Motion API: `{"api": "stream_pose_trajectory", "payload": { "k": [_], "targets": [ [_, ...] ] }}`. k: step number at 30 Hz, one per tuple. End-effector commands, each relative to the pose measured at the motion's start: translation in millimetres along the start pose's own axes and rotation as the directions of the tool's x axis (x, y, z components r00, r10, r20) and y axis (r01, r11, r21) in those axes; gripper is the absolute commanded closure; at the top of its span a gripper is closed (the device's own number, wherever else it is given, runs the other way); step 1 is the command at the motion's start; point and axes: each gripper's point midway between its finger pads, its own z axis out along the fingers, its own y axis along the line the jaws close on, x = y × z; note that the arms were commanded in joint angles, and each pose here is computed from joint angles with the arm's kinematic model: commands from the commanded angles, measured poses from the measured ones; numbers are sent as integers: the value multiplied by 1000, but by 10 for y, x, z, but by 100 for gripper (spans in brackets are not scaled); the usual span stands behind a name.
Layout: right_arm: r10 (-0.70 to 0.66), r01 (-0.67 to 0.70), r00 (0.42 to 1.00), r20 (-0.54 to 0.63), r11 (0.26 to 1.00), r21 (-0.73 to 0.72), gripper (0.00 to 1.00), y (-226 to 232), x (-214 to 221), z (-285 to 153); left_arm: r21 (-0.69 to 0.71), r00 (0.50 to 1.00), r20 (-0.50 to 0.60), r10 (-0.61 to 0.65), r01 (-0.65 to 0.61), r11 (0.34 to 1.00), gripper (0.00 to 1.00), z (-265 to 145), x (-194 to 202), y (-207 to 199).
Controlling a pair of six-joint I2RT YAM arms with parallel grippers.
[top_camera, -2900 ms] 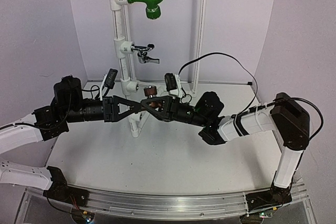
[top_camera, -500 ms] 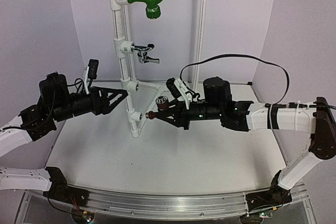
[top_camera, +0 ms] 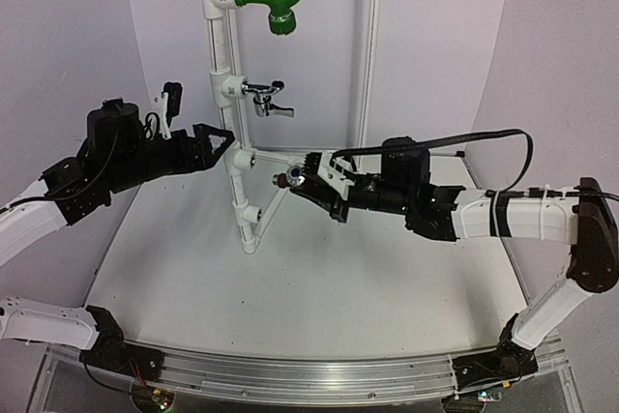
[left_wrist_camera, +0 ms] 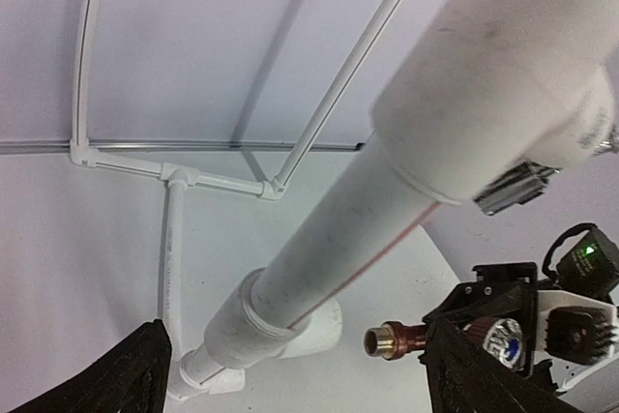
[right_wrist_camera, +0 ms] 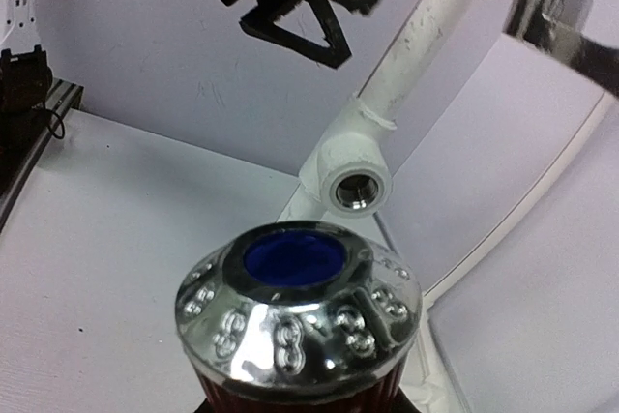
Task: Install the water faucets
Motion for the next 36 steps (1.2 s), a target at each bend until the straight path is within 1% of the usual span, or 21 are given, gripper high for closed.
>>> {"api": "stream_pose_trajectory", "payload": {
  "k": [1,5,8,11,16,19,23,26,29,32,36],
  "targets": [
    [-198,192,967,161,980,55,100,-247,-337,65,-3,999,16,43,-43,999,8,108,-194,-8],
    [-213,207,955,205,977,54,100,-308,-295,131,62,998,-11,67,-66,996,10,207,-175,-78],
    [-241,233,945,222,971,62,100,-337,-297,169,103,998,-23,60,-57,993,12,273,-175,-98],
    [-255,247,937,238,967,62,100,-370,-293,193,100,998,-36,54,-51,994,14,363,-150,-69],
    [-262,258,925,274,965,51,100,-407,-326,239,78,997,-21,76,-74,994,17,435,-173,-12],
    [-266,263,921,284,964,49,100,-411,-337,272,86,994,-6,107,-106,991,23,467,-195,-23],
    [-273,271,919,285,961,49,100,-413,-315,307,73,990,28,136,-138,988,28,467,-240,-2],
    [-279,274,917,286,960,57,100,-422,-305,321,94,987,54,149,-154,984,35,452,-269,-41],
    [-279,269,914,294,960,76,100,-453,-328,330,88,987,56,153,-157,984,48,465,-267,-28],
    [-279,266,912,300,960,84,100,-469,-324,346,84,987,52,152,-156,984,52,471,-234,-6],
    [-282,263,909,308,959,101,100,-499,-340,359,80,987,45,156,-159,984,64,474,-194,18]
  ]
}}
